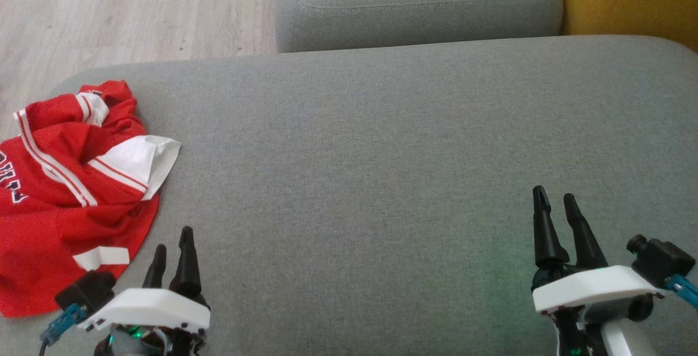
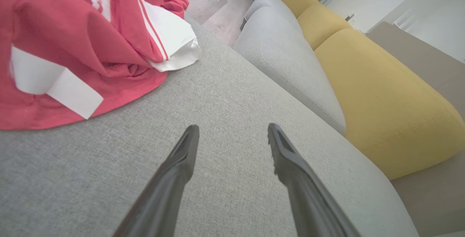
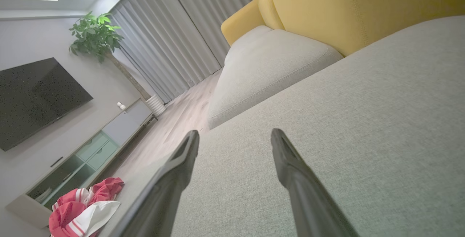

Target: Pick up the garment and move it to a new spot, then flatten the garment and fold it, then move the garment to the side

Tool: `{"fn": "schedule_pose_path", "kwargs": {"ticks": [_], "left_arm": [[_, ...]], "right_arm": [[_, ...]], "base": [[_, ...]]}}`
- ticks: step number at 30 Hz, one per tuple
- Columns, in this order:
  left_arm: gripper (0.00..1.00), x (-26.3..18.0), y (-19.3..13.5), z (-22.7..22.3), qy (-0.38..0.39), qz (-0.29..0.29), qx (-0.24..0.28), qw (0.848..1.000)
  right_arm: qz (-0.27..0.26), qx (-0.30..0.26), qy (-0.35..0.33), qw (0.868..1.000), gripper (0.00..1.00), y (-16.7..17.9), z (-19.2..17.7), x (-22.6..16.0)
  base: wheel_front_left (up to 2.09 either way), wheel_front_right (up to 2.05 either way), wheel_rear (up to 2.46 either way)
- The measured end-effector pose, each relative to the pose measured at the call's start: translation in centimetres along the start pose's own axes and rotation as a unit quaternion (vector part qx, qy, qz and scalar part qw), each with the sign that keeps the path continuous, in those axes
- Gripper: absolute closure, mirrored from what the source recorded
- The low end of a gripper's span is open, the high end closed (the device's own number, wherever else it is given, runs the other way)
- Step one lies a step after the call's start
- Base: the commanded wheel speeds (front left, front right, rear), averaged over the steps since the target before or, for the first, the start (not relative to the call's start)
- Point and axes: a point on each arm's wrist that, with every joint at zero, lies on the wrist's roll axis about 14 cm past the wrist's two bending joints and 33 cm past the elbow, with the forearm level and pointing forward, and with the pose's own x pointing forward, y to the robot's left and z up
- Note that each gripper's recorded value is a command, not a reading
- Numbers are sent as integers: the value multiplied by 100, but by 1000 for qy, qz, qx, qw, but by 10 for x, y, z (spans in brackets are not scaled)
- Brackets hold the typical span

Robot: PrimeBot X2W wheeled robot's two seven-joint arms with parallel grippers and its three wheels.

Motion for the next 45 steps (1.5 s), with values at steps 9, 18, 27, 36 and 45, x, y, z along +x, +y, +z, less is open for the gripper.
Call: {"fn": "schedule_pose_path", "kwargs": {"ticks": [9,18,27,36,45], "left_arm": [[0,-1,-1,6,-18,2,54,998],[0,-4,-6,8,-31,-10,119,992],[0,-8,-6,11,-45,-16,183,982],[0,-14,-8,9,-54,-24,240,969],[0,-15,-16,10,-70,-42,291,953]], "right_arm": [[17,-54,-3,998,0,9,-1,1],[23,-105,-1,994,0,10,-5,-2],[20,-162,-14,986,0,5,2,-3],[16,-212,-18,977,0,-1,3,-7],[11,-244,-33,969,0,-6,11,-8]], "base": [[0,0,0],[0,0,0],[0,0,0],[0,0,0],[0,0,0]]}}
